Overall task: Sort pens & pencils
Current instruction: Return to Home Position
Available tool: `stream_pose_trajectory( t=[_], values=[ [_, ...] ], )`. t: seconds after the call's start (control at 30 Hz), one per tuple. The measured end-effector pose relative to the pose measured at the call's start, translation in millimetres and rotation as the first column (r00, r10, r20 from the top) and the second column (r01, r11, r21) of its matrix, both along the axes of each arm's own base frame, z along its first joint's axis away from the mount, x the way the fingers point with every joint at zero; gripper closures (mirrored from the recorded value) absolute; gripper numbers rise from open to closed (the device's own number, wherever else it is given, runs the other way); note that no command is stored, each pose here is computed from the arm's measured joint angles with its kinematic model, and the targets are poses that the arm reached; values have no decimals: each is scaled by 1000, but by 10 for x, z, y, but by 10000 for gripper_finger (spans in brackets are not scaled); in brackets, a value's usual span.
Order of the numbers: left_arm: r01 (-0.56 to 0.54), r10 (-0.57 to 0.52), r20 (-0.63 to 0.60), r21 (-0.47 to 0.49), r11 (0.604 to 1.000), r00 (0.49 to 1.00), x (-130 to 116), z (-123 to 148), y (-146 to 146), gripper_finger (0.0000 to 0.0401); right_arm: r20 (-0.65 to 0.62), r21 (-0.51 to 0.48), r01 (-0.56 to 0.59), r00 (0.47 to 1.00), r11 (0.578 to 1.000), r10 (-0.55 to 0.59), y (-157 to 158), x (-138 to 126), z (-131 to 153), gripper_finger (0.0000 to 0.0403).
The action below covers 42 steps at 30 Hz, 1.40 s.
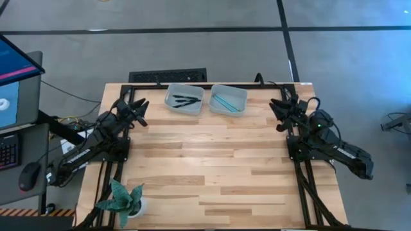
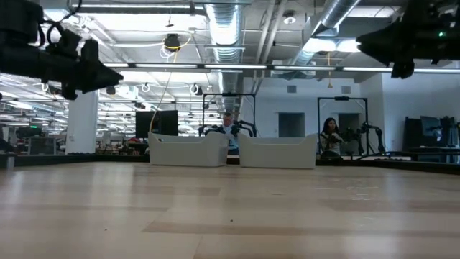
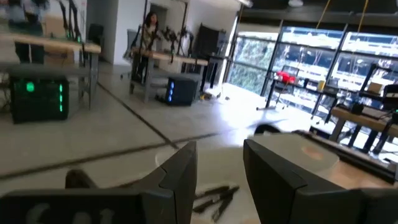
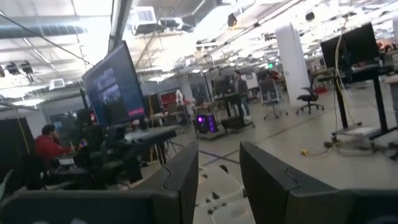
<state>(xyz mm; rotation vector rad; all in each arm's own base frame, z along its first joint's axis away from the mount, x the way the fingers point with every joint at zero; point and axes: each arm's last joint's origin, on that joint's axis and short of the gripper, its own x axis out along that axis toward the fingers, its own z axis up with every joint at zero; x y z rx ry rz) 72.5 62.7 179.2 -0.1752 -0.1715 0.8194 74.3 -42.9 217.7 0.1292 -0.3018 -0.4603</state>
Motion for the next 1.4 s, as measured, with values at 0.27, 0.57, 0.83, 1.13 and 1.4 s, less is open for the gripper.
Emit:
stream_pose_trajectory(
  t=[0.27, 0.57, 0.83, 1.13, 1.4],
  values=[
    [3, -3, 3, -40, 999, 1000, 12, -73, 9, 279, -34, 92, -17, 999, 996, 20, -39, 71, -270, 266],
    [1, -1, -24, -17, 1000, 1000, 13, -76, 10, 279, -91, 147, -10, 996, 989, 23, -55, 95, -412, 266],
    [4, -4, -43, -2, 1000, 999, 15, -82, 10, 279, -186, 204, 9, 982, 979, 30, -62, 106, -514, 264],
    [4, -4, -43, -4, 1000, 999, 15, -85, 10, 279, -193, 208, 10, 981, 978, 31, -65, 110, -520, 264],
    [4, -4, -43, -5, 1000, 999, 16, -87, 10, 279, -193, 207, 10, 981, 978, 31, -65, 110, -520, 266]
  ],
)
